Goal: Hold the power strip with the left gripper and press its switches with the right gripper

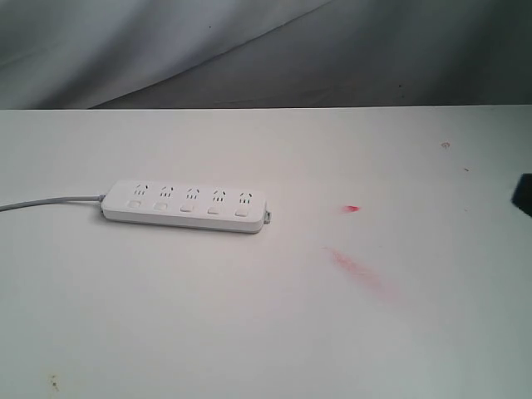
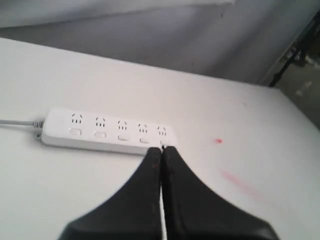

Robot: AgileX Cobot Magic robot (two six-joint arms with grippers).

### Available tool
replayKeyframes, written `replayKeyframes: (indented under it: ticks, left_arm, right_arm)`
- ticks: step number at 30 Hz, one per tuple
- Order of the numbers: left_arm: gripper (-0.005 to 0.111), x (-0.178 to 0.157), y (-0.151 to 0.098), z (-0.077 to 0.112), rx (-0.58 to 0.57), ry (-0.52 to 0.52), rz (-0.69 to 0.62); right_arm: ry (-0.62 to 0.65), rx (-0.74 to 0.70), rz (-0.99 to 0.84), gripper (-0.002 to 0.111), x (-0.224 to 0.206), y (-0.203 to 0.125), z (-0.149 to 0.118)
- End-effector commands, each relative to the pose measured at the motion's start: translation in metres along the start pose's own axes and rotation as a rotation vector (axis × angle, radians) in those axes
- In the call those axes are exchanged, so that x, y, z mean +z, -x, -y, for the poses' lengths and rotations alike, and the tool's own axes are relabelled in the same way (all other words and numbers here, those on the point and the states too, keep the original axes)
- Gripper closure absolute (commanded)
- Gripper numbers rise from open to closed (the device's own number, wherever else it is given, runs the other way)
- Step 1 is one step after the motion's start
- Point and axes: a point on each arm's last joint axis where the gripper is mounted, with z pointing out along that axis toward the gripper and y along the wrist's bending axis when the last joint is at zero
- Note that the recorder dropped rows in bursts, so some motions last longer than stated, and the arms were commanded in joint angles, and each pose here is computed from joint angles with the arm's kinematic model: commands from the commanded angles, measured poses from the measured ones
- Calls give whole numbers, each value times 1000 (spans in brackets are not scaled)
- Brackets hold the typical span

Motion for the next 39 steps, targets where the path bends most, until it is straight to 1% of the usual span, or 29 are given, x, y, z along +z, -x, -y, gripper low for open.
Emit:
replayKeyframes:
  ticks: [1,5,8,12,14,17,20,24,26,29,32,35,37,39]
  left_arm:
    - [107,38,17,-2,83,13,-159]
    - [107,78,28,-10,83,39,-273]
    - [107,108,35,-15,80,43,-357]
    - [107,148,36,-24,85,26,-493]
    - [107,167,34,-29,69,25,-549]
    - [107,193,37,-36,58,28,-582]
    - [107,217,42,-51,25,35,-625]
    - [107,241,46,-84,-72,45,-696]
    - [107,251,47,-102,-137,46,-714]
    - [107,262,45,-120,-168,52,-736]
    - [107,274,37,-129,-165,53,-757]
    - [107,283,31,-138,-163,86,-743]
    - [107,286,29,-144,-148,119,-720]
    - [107,291,32,-147,-131,131,-701]
  right_arm:
    - [56,8,-107,108,35,12,3]
    - [50,4,-169,108,69,16,4]
    - [53,-32,-229,108,102,13,-2]
    - [63,-103,-307,108,146,7,-16]
    - [75,-113,-355,108,167,2,-21]
    - [73,-114,-426,108,202,-7,-23]
    - [61,-128,-482,108,234,-14,-20]
    - [55,-163,-546,108,270,-17,-18]
    - [41,-173,-582,108,287,-17,-16]
    - [5,-188,-650,108,311,-19,-13]
    - [-41,-220,-724,108,332,-18,-9]
    - [-66,-235,-782,108,352,-14,-9]
    - [-70,-241,-809,108,364,-13,-9]
    - [-69,-228,-843,108,378,-12,-10]
